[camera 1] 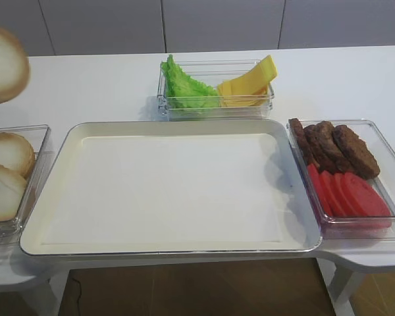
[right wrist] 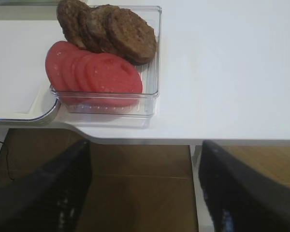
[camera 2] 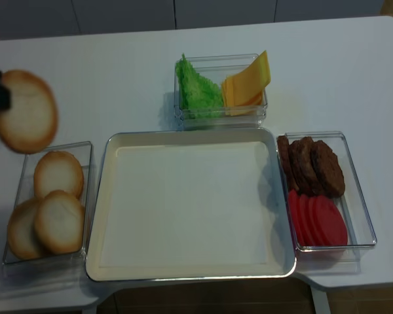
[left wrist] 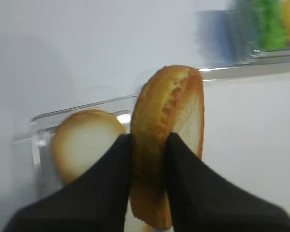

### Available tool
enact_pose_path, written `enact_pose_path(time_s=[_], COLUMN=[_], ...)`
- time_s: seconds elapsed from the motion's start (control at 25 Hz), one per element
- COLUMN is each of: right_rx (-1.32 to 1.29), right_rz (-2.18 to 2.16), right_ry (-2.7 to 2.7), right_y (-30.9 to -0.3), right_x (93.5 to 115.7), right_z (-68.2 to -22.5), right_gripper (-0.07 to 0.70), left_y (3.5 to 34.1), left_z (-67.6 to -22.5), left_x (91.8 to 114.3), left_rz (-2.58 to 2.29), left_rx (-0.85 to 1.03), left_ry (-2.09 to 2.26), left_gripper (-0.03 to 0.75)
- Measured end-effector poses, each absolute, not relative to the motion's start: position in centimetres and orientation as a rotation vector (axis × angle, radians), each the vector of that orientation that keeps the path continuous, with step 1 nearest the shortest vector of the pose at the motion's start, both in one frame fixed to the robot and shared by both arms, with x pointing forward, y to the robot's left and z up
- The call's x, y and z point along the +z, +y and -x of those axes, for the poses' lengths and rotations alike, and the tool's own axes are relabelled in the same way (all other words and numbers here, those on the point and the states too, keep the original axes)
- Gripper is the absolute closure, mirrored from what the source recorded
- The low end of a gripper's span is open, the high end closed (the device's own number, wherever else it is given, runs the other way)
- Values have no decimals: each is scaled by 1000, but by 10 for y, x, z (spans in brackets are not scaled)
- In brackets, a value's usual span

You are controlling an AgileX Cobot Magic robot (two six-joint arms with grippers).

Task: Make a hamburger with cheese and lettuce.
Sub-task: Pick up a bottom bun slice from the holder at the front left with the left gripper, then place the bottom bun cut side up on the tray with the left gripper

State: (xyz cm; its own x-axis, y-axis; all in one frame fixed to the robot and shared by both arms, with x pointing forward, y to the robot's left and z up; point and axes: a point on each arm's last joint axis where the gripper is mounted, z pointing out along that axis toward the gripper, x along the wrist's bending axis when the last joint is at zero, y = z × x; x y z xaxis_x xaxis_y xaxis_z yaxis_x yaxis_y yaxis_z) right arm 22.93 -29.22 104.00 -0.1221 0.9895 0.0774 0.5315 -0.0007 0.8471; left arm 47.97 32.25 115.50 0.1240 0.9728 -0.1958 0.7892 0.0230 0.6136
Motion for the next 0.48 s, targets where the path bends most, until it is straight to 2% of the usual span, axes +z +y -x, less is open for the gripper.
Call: enact_pose_path(time_s=[0.28, 0.48], right_rx=[1027, 1024], right_rz=[-1576, -1569], right_ry=[1707, 1711], right_y=[-292, -292], right_x=[1040, 1040], right_z=[-229, -229], right_gripper=[92, 92], left_y=[251, 196], left_z=[-475, -480], left_x=[1161, 1153], left_rz=[-1902, -1922], left_rx=[156, 57], left_ry=[1407, 1290], left_gripper=[559, 561])
